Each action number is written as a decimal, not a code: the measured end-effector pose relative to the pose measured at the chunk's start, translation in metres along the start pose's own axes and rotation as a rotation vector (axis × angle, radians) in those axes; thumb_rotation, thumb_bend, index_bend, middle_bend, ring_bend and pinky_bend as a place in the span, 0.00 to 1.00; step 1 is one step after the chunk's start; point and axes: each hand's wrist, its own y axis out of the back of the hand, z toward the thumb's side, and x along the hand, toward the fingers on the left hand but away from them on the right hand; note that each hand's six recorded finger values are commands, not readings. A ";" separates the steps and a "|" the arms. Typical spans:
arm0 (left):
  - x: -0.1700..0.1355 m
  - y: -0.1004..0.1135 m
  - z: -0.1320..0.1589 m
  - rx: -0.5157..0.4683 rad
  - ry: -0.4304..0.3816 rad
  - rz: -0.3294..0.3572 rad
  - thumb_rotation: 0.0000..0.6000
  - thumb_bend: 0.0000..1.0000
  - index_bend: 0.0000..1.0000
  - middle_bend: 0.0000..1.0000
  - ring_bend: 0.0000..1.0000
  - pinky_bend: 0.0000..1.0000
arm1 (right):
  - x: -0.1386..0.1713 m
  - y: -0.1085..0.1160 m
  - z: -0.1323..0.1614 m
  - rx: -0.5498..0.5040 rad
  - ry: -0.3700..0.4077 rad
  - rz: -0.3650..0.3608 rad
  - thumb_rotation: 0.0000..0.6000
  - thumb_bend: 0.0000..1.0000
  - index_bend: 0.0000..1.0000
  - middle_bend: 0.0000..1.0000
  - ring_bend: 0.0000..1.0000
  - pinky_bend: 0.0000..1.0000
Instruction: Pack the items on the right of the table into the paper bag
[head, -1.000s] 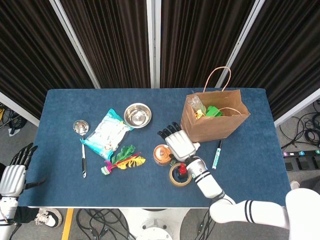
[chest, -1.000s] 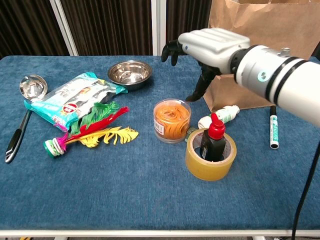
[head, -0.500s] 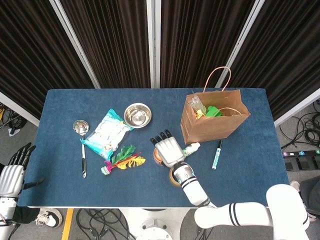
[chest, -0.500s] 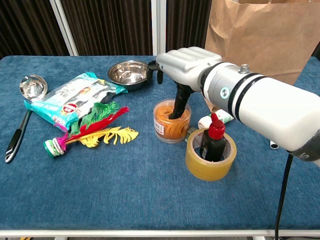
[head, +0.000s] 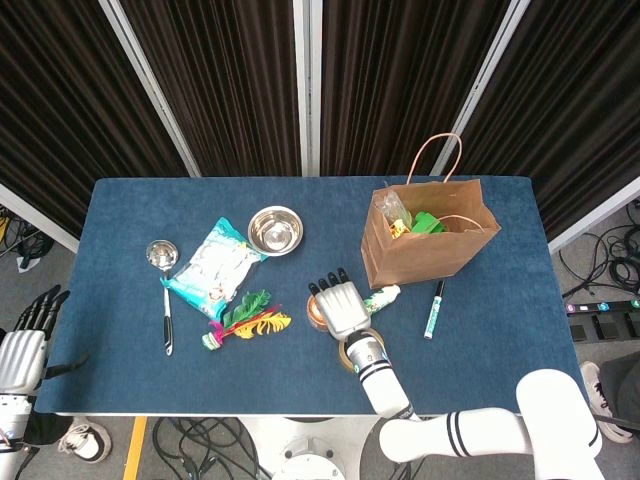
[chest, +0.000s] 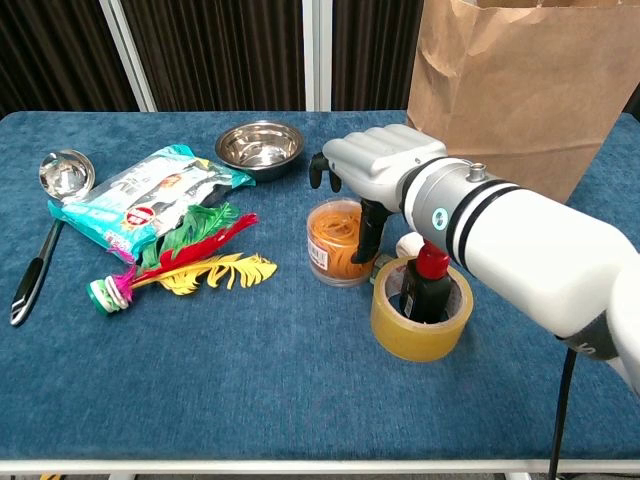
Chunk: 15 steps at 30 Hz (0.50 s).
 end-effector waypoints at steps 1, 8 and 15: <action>-0.001 0.000 0.000 -0.001 0.000 0.000 1.00 0.17 0.10 0.12 0.02 0.15 | -0.001 -0.001 0.000 0.002 -0.003 -0.001 1.00 0.00 0.23 0.23 0.15 0.12; -0.003 0.001 0.000 0.002 0.000 0.000 1.00 0.17 0.10 0.12 0.02 0.15 | -0.005 -0.006 -0.003 0.004 -0.020 0.008 1.00 0.00 0.23 0.23 0.14 0.12; -0.004 0.002 -0.001 0.002 0.004 -0.001 1.00 0.17 0.10 0.12 0.02 0.15 | -0.010 -0.012 -0.004 0.006 -0.030 0.023 1.00 0.00 0.23 0.23 0.14 0.12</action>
